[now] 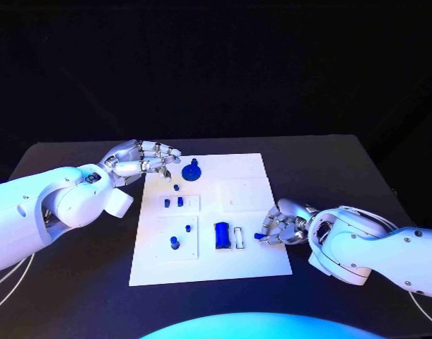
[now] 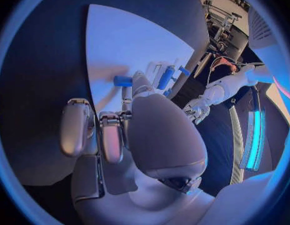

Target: Assemble the parts on the task board

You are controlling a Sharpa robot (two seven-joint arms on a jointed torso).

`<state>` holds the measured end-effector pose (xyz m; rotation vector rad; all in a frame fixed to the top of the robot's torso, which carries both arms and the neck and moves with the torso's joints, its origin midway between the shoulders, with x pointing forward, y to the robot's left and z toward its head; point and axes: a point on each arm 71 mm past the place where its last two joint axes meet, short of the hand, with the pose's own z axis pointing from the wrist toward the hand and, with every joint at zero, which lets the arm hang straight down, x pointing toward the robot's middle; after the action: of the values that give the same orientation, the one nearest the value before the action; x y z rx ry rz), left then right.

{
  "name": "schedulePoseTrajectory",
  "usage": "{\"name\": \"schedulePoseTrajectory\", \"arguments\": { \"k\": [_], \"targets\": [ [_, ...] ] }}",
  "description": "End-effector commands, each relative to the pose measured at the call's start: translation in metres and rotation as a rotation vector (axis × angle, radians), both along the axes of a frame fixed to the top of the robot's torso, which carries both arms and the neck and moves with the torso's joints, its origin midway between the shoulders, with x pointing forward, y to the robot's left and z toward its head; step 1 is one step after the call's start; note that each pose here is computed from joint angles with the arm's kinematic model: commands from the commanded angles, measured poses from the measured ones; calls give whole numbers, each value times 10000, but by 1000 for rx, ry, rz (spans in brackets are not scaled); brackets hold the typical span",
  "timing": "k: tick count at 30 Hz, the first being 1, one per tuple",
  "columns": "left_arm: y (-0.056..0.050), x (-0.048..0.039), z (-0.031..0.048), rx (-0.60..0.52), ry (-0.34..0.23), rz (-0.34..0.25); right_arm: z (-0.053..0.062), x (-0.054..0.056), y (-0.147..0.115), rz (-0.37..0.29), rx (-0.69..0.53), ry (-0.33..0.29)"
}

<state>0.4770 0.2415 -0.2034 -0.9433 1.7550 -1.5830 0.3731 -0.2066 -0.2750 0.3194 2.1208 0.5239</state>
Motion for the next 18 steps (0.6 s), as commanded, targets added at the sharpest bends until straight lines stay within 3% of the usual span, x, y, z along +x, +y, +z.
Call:
{"name": "schedulePoseTrajectory", "arguments": {
  "k": [1,10,18],
  "targets": [
    [-27,-10,9,-7,-2,-20,-6,-18,51,-20,71,44],
    [-30,-12,10,-7,-3,-22,-4,-6,178,-21,111,46],
    [-35,-15,11,-7,-3,-24,-32,53,343,14,114,1]
  ]
}}
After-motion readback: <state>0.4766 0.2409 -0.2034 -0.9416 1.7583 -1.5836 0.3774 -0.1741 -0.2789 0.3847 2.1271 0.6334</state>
